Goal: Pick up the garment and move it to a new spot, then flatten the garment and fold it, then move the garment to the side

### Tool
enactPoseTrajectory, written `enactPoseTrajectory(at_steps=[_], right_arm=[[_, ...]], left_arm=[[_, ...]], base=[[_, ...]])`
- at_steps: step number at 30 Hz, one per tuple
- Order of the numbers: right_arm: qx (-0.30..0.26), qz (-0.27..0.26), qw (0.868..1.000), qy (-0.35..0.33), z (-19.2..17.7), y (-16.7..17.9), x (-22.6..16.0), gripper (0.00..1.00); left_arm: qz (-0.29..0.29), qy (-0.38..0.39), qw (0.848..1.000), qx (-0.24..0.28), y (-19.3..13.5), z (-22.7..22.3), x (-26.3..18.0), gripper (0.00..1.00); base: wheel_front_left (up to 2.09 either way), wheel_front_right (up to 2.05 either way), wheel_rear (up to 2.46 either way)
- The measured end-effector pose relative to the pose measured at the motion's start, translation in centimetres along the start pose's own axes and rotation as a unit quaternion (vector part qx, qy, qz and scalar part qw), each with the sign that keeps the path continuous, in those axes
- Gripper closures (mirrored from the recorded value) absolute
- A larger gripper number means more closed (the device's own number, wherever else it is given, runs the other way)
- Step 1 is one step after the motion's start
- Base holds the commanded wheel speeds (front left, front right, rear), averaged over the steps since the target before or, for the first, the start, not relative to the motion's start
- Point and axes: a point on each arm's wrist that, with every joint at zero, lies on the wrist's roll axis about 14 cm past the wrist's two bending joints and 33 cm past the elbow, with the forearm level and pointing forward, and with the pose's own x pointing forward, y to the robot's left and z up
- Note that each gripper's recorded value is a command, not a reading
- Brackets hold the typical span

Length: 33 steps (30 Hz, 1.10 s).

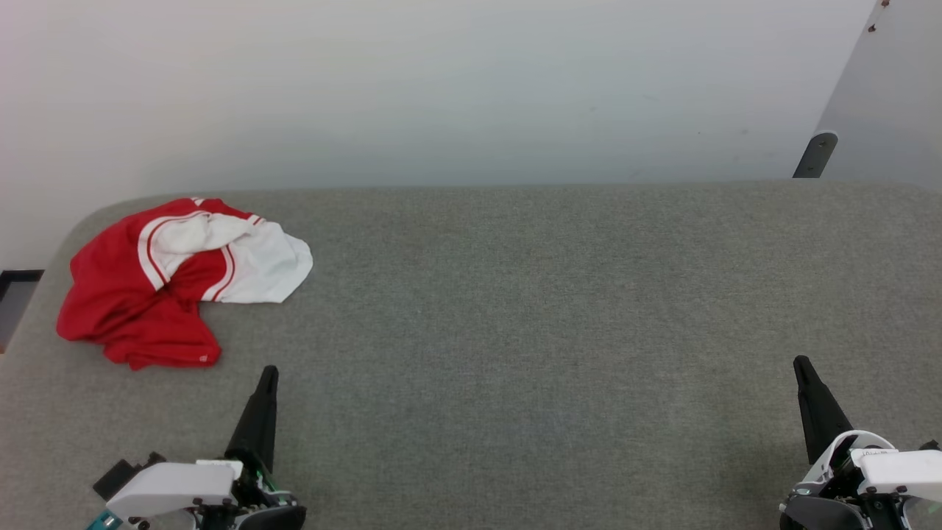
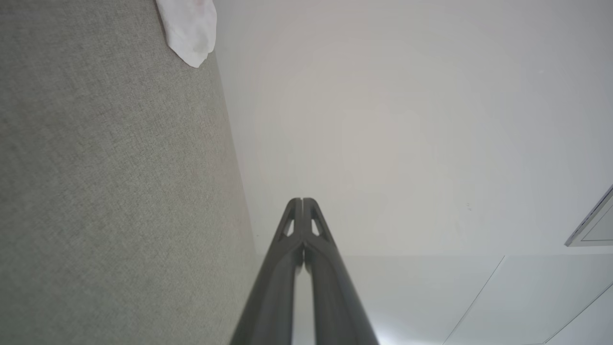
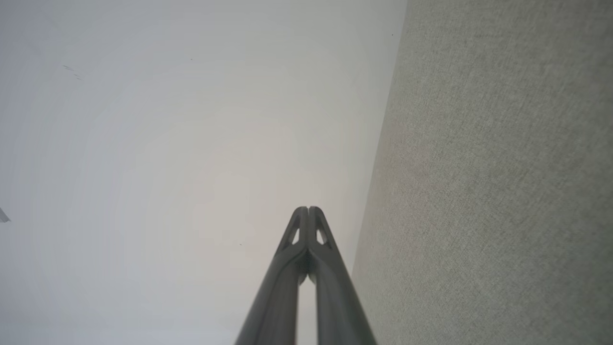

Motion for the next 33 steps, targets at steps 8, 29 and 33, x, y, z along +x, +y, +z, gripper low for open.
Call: enactPoseTrajectory(at_steps=[8, 29, 33], right_arm=[[0.000, 0.000, 1.000, 0.000, 0.0, 0.0, 0.0, 1.00], [-0.015, -0.045, 0.999, -0.002, -1.3, -2.9, -1.3, 0.00], [-0.038, -0.042, 0.998, 0.001, -1.6, -2.8, -1.2, 0.00]], left_arm=[[0.000, 0.000, 1.000, 0.000, 0.0, 0.0, 0.0, 1.00], [0.040, -0.008, 0.999, -0.005, 2.1, -0.7, -1.6, 0.00], [0.037, -0.010, 0.999, 0.011, 1.6, -0.6, -1.5, 0.00]], base=[[0.00, 0.00, 0.00], [0.00, 0.00, 0.00], [0.00, 0.00, 0.00]])
